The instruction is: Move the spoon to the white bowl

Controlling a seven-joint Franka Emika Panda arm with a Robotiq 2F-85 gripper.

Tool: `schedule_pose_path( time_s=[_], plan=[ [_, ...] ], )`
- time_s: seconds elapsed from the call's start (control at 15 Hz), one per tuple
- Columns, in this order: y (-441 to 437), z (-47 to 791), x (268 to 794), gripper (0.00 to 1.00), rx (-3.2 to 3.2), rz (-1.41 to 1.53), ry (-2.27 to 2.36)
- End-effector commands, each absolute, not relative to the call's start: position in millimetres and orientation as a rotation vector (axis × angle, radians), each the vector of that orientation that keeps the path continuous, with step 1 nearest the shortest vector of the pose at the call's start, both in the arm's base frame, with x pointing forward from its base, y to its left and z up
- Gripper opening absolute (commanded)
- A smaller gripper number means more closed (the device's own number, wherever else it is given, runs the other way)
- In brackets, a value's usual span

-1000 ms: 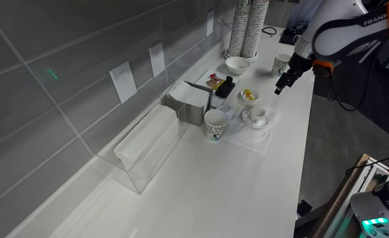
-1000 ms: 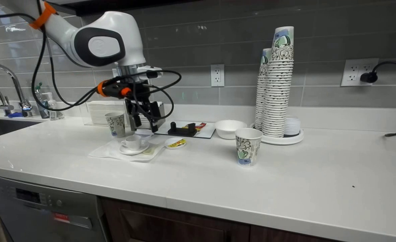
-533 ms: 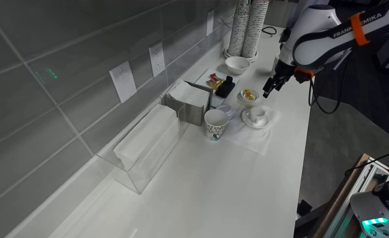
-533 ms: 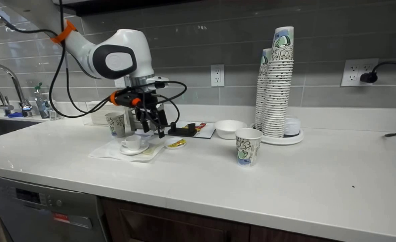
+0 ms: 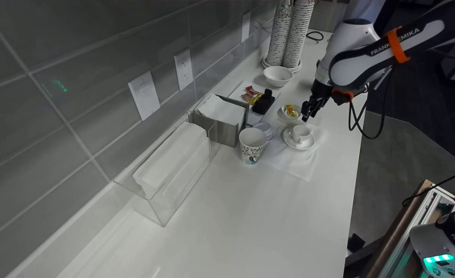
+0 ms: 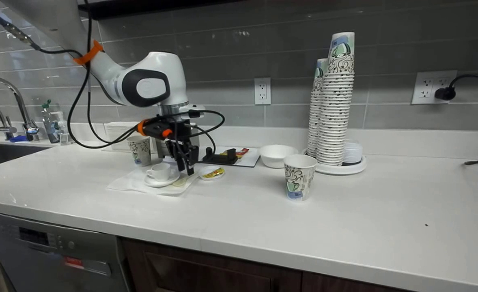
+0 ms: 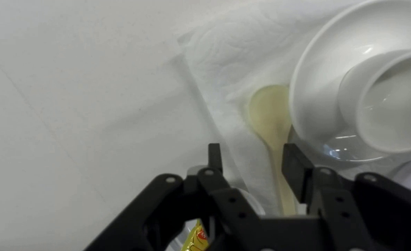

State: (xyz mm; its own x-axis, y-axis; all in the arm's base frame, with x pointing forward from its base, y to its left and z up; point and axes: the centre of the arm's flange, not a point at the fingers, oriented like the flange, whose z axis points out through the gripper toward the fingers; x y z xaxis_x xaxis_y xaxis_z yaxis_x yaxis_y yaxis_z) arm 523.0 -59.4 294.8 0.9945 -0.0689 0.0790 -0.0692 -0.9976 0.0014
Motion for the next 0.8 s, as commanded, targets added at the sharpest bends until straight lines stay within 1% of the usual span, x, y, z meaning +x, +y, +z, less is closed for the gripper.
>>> schedule_pose_path(
  time_s=[0.0, 0.07, 0.27, 0.33, 0.4, 0.47, 0.53, 0.67, 0.73],
  plan=[
    [-50, 287, 534, 0.38, 3.156, 0.151, -0.091],
    [-48, 286, 536, 0.40, 3.164, 0.148, -0.084],
    [-40, 280, 539, 0.42, 3.175, 0.136, -0.060],
    [-38, 279, 540, 0.41, 3.173, 0.142, -0.043],
    [-38, 277, 541, 0.37, 3.168, 0.158, -0.020],
    [-37, 276, 542, 0.31, 3.166, 0.168, -0.008],
    [-38, 275, 544, 0.33, 3.163, 0.180, 0.002],
    [-40, 272, 546, 0.32, 3.166, 0.189, 0.012],
    [-41, 271, 547, 0.33, 3.174, 0.188, 0.016]
  ],
)
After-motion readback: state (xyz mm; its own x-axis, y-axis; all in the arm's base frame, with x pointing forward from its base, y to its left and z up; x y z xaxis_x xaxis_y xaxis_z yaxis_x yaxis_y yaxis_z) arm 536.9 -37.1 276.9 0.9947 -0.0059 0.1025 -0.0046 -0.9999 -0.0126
